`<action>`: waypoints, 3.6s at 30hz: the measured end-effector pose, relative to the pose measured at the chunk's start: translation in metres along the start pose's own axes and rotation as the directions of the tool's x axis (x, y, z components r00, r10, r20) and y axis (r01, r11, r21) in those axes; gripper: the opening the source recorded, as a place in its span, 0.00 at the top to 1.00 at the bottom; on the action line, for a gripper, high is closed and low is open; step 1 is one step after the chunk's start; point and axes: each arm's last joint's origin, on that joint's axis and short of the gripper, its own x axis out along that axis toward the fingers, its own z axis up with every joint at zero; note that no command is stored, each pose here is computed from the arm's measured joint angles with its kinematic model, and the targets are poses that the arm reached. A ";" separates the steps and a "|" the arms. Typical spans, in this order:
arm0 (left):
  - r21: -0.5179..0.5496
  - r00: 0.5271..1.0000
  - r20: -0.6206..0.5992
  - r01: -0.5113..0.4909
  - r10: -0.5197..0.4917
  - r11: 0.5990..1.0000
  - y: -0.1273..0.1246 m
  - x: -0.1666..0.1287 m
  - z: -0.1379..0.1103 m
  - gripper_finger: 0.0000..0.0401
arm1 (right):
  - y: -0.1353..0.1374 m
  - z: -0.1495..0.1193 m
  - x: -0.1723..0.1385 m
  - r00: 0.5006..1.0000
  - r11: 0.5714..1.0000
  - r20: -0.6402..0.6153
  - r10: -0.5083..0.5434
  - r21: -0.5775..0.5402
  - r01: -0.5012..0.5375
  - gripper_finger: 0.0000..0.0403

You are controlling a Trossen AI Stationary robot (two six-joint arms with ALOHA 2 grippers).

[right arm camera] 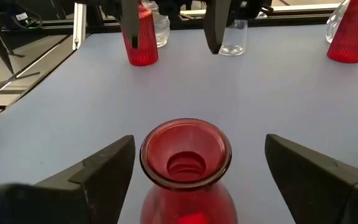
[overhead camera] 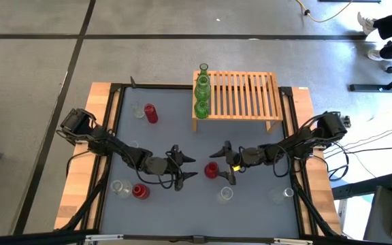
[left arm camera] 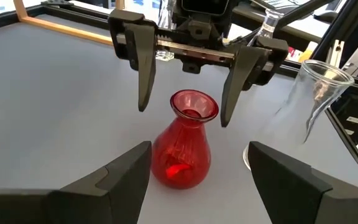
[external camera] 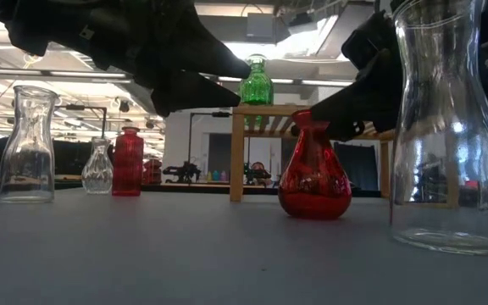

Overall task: Sort vases onto shelf
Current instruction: Put the center red vase on the shelf

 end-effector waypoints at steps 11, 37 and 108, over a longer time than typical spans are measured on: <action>0.000 1.000 0.006 -0.015 0.015 1.000 0.000 0.000 0.000 0.35 | 0.000 -0.006 0.004 1.000 0.999 -0.010 -0.002 -0.051 0.001 0.45; 0.000 1.000 0.008 -0.020 0.020 1.000 0.001 0.000 0.000 0.35 | -0.005 0.055 -0.047 0.992 0.995 0.111 -0.056 -0.075 0.064 0.77; 0.006 0.999 -0.002 -0.036 0.036 0.999 0.003 0.001 0.000 0.35 | -0.264 0.136 -0.072 0.764 0.785 0.178 -0.620 0.150 0.601 0.76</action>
